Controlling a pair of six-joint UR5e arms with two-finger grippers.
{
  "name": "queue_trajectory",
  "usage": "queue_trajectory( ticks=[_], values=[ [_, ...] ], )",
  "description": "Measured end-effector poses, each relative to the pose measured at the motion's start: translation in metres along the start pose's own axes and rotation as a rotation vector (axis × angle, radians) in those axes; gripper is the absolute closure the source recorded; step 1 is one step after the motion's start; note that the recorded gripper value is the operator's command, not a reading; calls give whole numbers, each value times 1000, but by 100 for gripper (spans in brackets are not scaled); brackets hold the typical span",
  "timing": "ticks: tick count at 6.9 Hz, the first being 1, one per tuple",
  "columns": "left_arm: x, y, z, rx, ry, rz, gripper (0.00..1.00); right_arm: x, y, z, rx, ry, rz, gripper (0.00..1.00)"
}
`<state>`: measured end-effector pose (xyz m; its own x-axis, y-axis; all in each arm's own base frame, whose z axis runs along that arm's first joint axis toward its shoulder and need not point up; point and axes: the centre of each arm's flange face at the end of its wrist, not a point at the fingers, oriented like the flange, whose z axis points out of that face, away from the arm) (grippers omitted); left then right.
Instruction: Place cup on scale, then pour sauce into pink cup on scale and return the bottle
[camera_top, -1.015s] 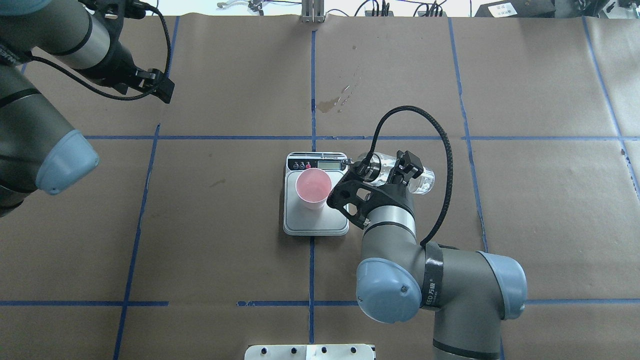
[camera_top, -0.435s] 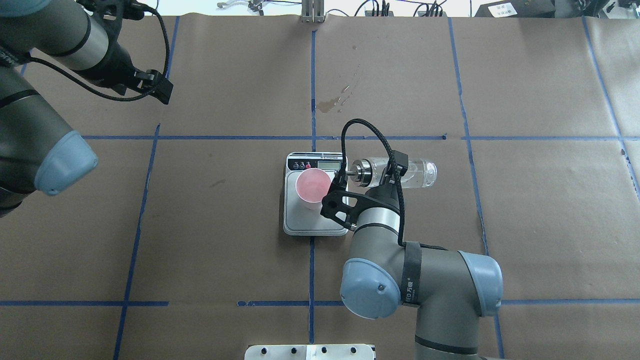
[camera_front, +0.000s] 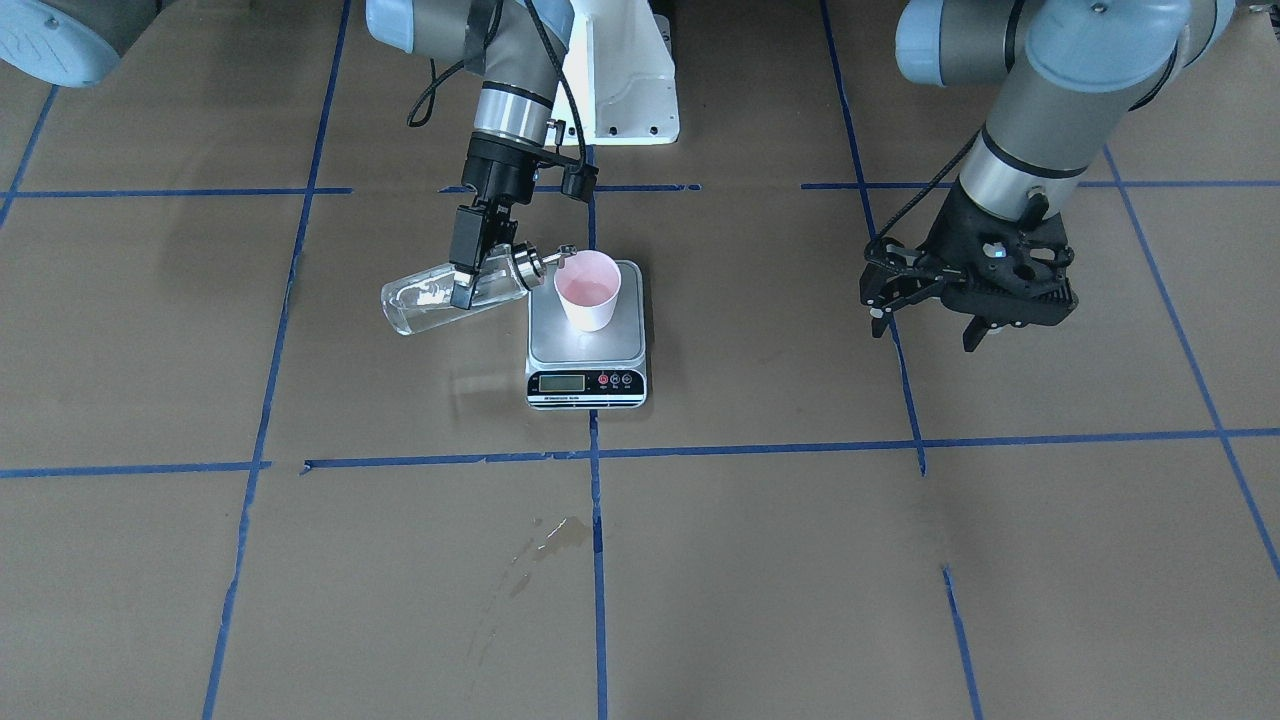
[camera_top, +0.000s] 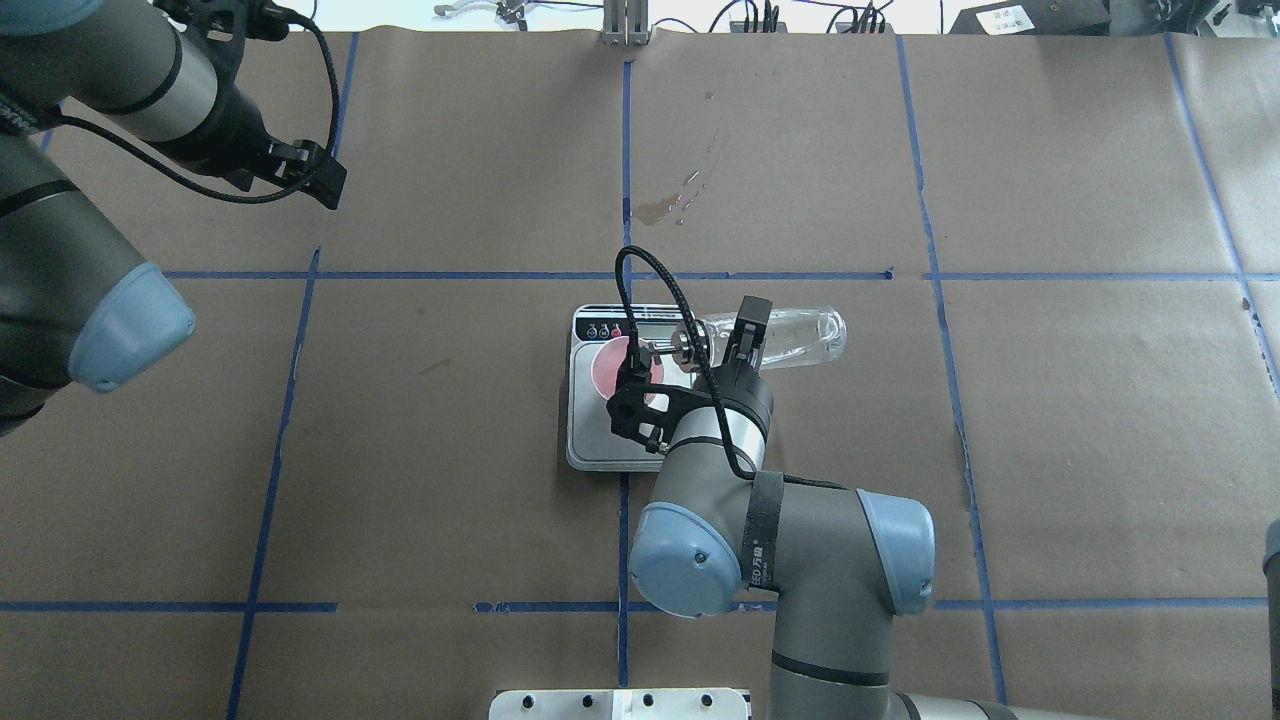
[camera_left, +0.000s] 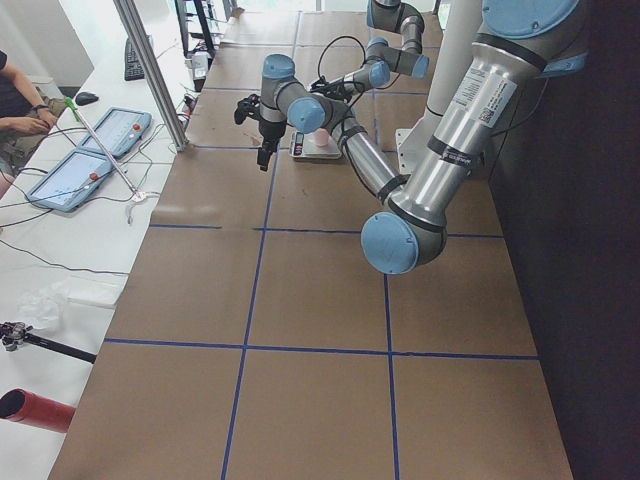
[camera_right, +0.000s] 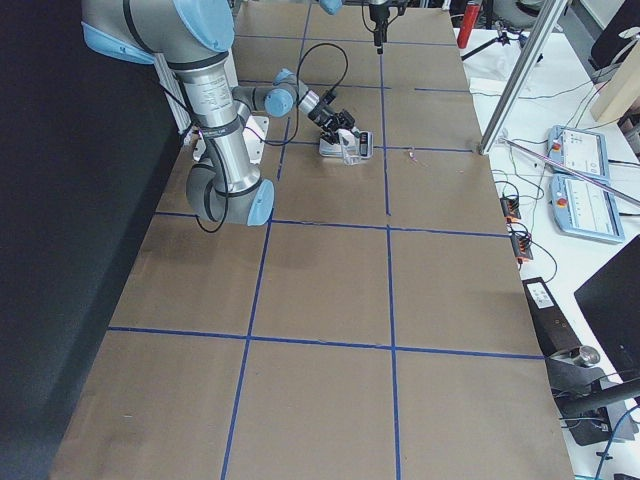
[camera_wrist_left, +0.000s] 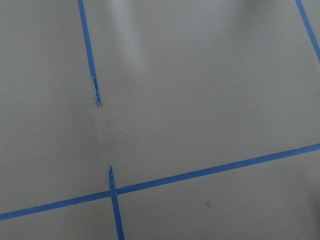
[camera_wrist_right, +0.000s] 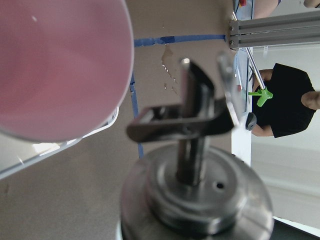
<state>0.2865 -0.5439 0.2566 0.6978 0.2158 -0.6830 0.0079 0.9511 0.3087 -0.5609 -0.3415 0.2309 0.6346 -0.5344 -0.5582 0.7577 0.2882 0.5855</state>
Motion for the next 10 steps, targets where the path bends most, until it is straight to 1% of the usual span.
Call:
queue_trajectory(
  ticks=[2,4,6,8,10],
  values=[
    [0,0,-1,0,2,-1,8,3,0,3,-25,30,-145,100],
    [1,0,-2,2,3,-3,8,11,-4,3,-52,42,-245,100],
    [2,1,-2,1,4,-4,8,26,-11,1,-78,57,-312,100],
    [2,1,-2,2,4,-5,8,30,-12,4,-91,74,-353,100],
    [2,1,-2,2,5,-5,8,31,-10,6,-118,91,-410,100]
  ],
)
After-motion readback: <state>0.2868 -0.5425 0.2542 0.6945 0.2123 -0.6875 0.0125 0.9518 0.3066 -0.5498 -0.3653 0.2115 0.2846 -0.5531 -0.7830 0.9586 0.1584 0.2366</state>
